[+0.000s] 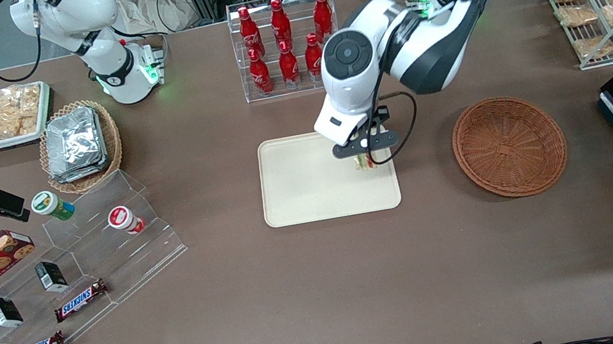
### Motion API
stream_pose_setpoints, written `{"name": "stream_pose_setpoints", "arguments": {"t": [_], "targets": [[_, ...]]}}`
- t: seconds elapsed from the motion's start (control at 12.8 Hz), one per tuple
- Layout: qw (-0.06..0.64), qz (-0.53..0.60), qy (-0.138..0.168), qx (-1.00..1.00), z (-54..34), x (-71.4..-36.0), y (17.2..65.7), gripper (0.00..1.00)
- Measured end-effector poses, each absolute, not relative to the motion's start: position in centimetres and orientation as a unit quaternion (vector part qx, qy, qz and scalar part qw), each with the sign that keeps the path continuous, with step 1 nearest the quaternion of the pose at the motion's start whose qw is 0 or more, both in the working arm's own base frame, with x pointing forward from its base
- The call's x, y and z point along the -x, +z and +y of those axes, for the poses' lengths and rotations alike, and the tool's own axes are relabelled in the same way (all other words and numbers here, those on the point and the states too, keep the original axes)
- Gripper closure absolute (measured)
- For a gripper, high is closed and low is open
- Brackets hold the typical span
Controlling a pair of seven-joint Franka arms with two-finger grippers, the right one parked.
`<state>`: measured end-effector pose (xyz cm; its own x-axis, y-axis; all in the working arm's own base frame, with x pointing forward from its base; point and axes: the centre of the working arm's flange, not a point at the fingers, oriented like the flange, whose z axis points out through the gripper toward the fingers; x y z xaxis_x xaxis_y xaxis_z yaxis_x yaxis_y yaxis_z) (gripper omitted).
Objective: Place sandwich from basket to tray
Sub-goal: 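Carry the sandwich over the cream tray with the left gripper, then lower the sandwich onto the tray and open the left gripper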
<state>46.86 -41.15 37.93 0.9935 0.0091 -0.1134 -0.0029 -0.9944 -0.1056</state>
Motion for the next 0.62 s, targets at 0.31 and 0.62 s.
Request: {"name": "stream_pose_setpoints", "arguments": {"t": [0.31, 0.62], "targets": [[0.078, 0.001, 0.033, 0.996, -40.7, -45.9, 29.3, 0.84], [0.088, 0.007, 0.031, 0.996, -40.8, -45.7, 24.1, 0.84]]}}
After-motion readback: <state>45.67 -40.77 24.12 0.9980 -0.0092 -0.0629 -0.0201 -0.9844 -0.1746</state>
